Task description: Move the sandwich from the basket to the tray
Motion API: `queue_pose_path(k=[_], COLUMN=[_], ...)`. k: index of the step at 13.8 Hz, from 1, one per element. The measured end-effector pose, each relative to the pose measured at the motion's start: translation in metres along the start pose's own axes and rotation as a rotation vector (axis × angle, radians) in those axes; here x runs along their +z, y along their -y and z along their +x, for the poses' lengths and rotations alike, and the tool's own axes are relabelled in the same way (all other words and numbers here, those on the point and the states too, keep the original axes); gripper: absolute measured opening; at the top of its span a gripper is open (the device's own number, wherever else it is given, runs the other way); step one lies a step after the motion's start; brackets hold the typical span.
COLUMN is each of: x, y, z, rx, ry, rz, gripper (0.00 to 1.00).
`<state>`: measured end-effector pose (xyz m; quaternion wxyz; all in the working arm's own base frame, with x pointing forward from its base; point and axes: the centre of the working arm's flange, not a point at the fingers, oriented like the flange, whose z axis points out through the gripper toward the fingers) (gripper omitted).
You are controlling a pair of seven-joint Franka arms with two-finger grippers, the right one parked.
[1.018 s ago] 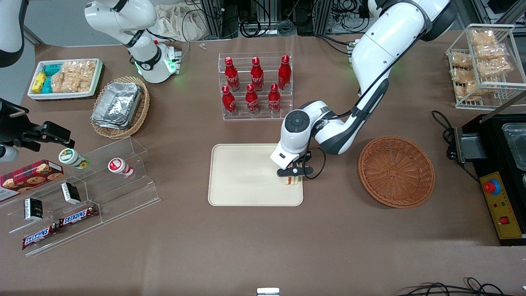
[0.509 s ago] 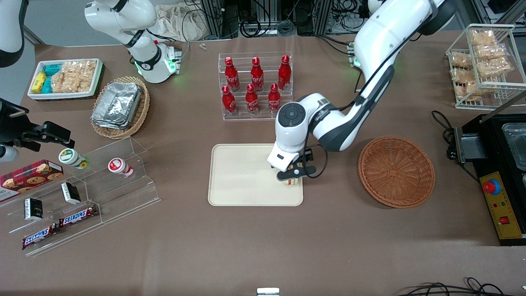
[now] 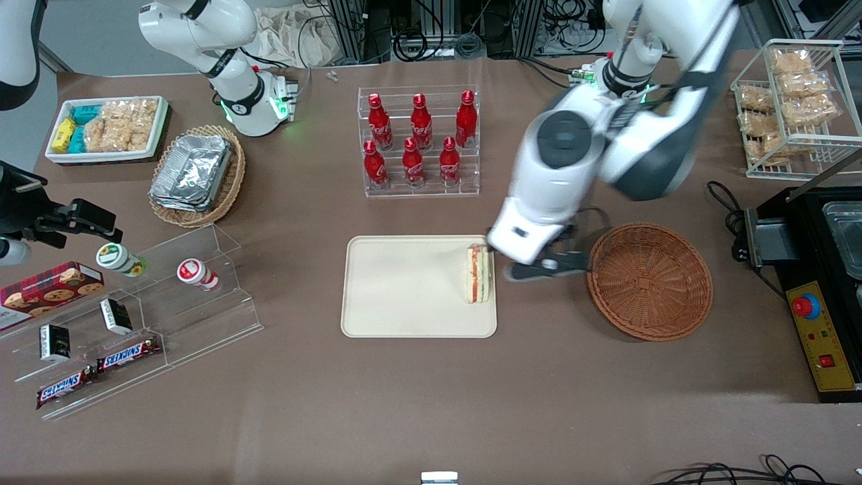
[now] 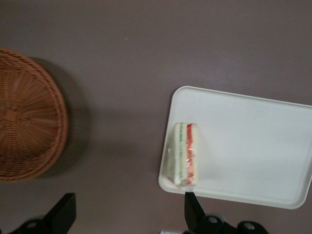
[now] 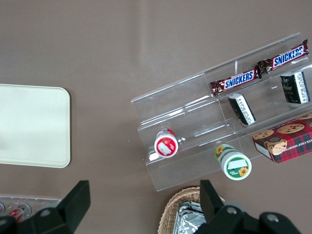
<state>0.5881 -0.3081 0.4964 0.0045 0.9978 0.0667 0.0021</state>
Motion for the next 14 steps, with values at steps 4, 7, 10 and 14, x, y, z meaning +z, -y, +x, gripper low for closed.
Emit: queue_pose_path(k=[4, 7, 10, 14], x=[-0.047, -0.088, -0.125, -0.137], y=[0.111, 0.168, 0.202, 0.220], z=[0.024, 0.012, -0.019, -0.045], rx=[0.097, 0.130, 0.147, 0.146], ry=[0.099, 0.125, 0.111, 0.105], rz=[-0.023, 0.030, 0.058, 0.040], gripper=[1.00, 1.00, 1.00, 1.00])
